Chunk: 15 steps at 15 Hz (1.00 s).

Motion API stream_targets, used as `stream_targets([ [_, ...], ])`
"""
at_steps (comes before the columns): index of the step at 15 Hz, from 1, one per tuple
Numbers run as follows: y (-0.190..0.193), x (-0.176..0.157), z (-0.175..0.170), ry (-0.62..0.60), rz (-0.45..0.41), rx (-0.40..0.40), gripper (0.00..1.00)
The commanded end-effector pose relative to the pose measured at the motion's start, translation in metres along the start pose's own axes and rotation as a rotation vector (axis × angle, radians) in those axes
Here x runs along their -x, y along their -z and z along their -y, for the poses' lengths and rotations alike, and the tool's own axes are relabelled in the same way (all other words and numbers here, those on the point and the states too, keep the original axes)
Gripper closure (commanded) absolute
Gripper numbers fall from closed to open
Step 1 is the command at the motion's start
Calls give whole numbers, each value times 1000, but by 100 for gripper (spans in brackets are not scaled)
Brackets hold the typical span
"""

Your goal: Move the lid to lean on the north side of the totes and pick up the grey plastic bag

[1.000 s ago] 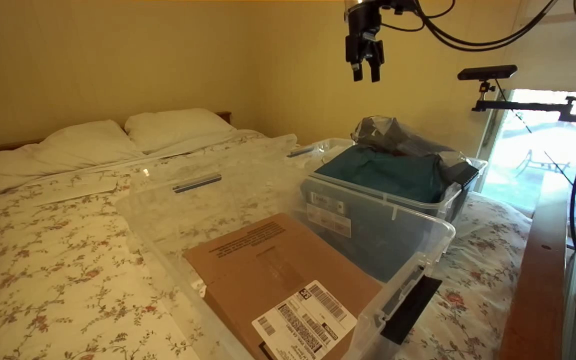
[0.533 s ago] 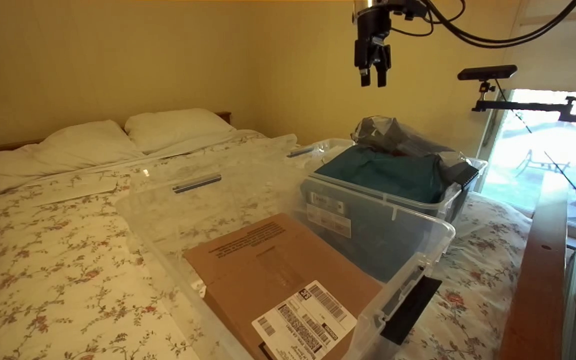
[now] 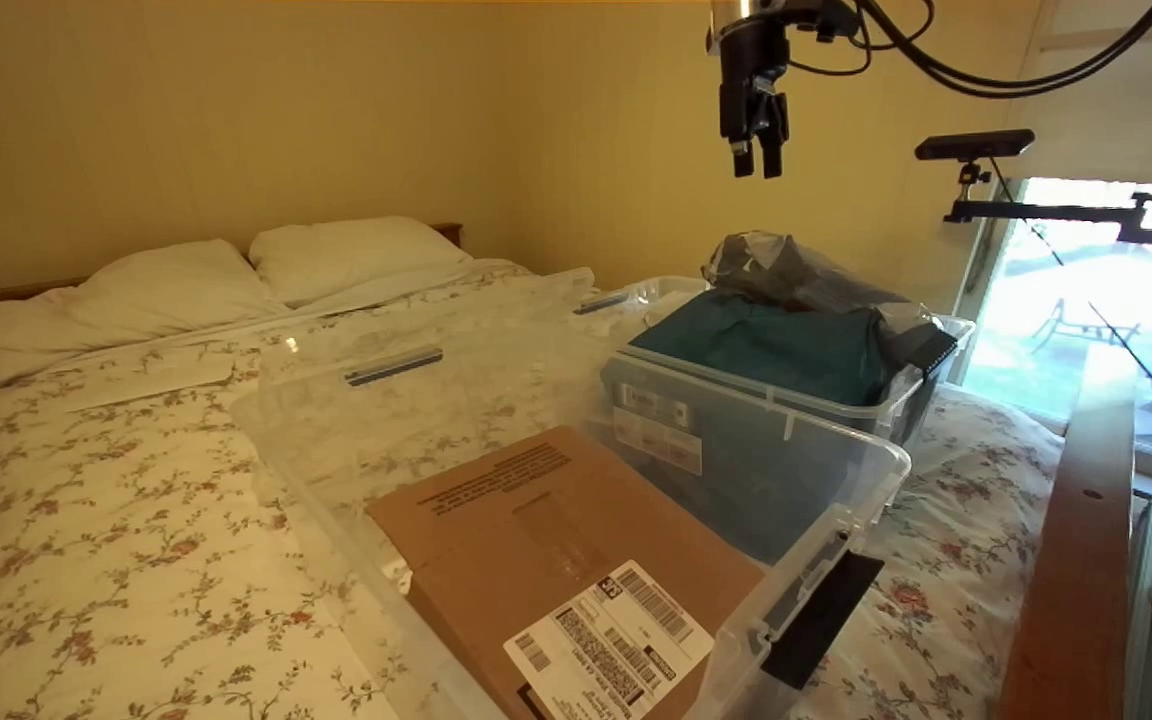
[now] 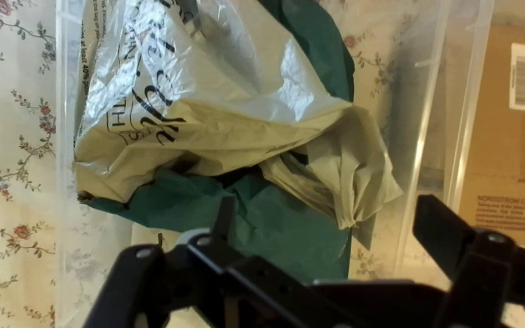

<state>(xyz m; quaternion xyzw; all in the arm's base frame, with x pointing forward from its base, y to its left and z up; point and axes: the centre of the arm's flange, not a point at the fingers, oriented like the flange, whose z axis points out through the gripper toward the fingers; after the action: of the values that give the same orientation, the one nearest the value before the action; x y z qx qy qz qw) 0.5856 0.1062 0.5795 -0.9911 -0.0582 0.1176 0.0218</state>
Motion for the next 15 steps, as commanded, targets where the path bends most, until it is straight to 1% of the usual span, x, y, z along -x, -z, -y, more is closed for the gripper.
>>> stream_targets([
  [1, -33, 5, 15, 107, 108, -5, 0],
  [2, -44, 3, 20, 121, 135, 0, 0],
  [3, -55, 1, 26, 142, 154, -11, 0],
  [6, -89, -11, 43, 169, 186, -14, 0],
  [10, -109, -28, 58, 203, 169, 0, 0],
  [14, -110, -41, 62, 193, 136, 42, 0],
  [15, -111, -43, 60, 189, 132, 48, 25],
])
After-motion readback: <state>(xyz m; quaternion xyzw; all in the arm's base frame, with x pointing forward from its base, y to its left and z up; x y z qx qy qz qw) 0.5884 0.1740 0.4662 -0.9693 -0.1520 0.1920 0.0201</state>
